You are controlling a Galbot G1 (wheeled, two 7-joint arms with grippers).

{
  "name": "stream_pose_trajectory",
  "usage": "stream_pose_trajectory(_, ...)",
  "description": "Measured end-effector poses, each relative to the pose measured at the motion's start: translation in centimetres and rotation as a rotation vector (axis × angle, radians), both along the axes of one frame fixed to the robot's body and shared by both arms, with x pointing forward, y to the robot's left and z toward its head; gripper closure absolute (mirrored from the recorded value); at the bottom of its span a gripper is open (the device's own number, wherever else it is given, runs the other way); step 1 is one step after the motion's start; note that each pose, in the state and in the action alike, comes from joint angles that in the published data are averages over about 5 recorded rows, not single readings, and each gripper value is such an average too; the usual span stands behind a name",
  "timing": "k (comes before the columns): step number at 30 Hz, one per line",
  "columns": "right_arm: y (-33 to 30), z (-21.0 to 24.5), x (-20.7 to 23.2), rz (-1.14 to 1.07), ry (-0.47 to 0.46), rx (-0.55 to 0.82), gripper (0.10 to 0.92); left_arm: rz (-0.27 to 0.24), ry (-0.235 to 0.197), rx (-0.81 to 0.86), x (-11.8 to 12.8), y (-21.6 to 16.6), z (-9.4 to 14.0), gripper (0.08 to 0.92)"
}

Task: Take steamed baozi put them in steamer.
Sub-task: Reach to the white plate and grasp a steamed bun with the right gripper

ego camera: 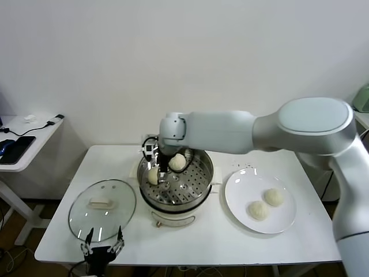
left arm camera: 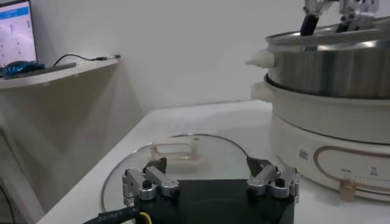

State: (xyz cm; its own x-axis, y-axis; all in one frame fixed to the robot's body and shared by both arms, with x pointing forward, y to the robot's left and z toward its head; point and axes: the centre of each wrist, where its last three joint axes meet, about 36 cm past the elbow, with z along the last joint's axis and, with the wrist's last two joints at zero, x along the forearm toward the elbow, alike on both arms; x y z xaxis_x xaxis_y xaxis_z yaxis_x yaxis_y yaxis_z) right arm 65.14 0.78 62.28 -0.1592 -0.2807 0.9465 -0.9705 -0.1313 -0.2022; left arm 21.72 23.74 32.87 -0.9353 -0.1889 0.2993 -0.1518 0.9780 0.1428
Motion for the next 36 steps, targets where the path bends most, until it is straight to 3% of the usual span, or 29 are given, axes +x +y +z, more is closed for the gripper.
stream_pose_trajectory(8, -10.7, 6.6, 1.4, -0.004, -0.014, -0.029, 0.200, 0.000, -0.008, 0.002, 0.3, 0.1, 0.3, 0.177)
stream_pose_trajectory(13, -19.5, 7.6, 0.4, -0.038, -0.005, -0.087, 0.199, -0.001, -0.009, 0.003, 0.6, 0.3, 0.1, 0.177)
stream_pose_trajectory(23, -31.6, 0.9, -3.3, -0.129, 0.078, -0.134, 0.199, 0.004, -0.002, -0.002, 0.5, 0.1, -0.2, 0.177)
stream_pose_trajectory(36, -35.6, -9.3, -6.6, -0.207, 0.153, -0.150, 0.200, 0.008, 0.011, -0.007, 0.2, -0.3, -0.7, 0.177)
